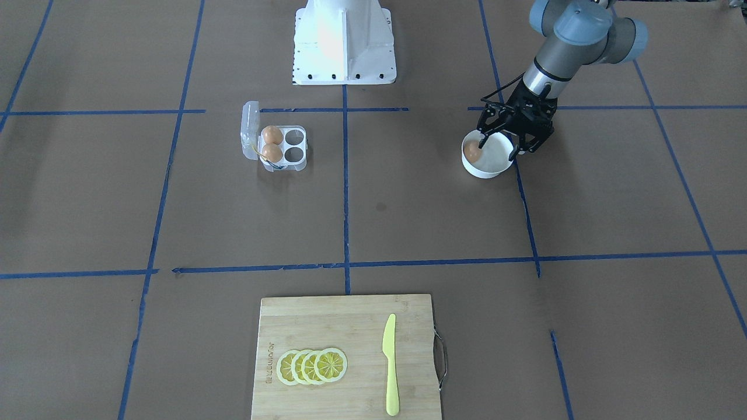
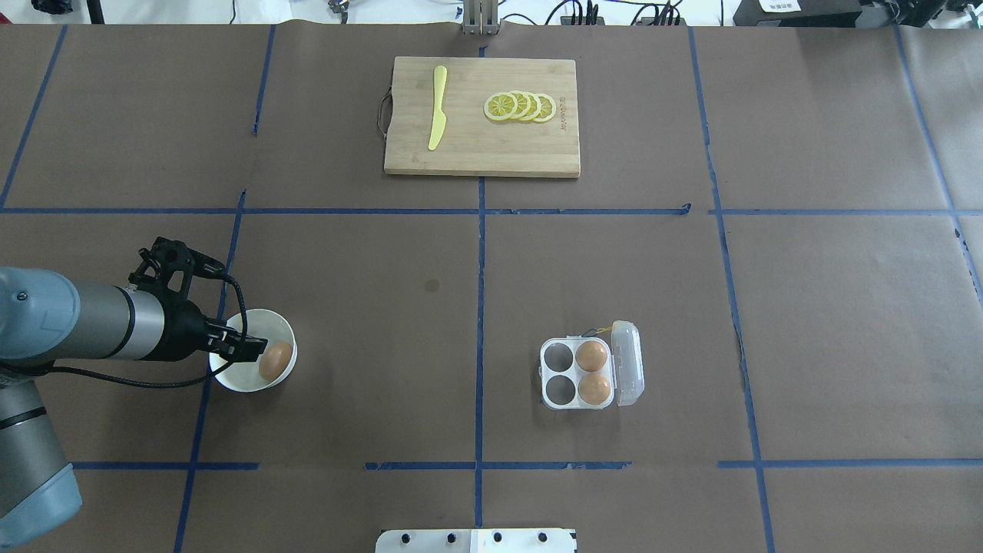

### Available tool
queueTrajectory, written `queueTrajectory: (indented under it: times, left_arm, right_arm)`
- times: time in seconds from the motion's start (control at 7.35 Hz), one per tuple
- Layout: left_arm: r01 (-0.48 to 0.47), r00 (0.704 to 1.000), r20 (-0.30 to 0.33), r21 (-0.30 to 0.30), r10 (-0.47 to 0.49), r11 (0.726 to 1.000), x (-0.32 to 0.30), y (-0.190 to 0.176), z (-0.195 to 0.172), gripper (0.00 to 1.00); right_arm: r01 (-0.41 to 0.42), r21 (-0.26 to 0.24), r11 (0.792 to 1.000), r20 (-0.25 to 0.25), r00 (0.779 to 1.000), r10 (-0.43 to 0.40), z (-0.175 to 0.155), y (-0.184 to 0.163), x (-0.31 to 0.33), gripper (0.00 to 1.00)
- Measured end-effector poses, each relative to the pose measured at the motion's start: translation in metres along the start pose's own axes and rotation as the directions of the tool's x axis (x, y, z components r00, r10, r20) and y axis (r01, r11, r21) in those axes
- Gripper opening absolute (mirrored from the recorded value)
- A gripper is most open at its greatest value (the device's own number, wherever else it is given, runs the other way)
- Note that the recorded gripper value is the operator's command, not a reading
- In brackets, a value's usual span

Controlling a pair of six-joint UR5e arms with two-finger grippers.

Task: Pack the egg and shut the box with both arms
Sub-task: 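Move the left gripper over the white bowl toward the brown egg, then lower the left gripper into the bowl and grasp the brown egg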

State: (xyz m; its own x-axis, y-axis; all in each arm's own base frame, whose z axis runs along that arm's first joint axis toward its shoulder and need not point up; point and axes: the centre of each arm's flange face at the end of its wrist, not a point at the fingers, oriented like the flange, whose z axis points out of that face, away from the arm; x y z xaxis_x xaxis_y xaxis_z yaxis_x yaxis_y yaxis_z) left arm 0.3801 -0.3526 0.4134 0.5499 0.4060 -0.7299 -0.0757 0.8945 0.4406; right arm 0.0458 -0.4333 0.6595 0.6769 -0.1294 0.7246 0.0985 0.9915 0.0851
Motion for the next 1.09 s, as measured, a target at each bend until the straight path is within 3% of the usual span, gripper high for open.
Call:
queueTrajectory:
  times: [1.09]
  left_arm:
    - [0.053, 0.998, -0.013, -0.038, -0.054, 0.998, 0.021, 0.009, 0.027, 0.74]
  right_arm:
    - [-0.003, -0.002, 1.000, -0.003, 1.000, 0.003, 0.001, 0.001, 0.001, 1.00]
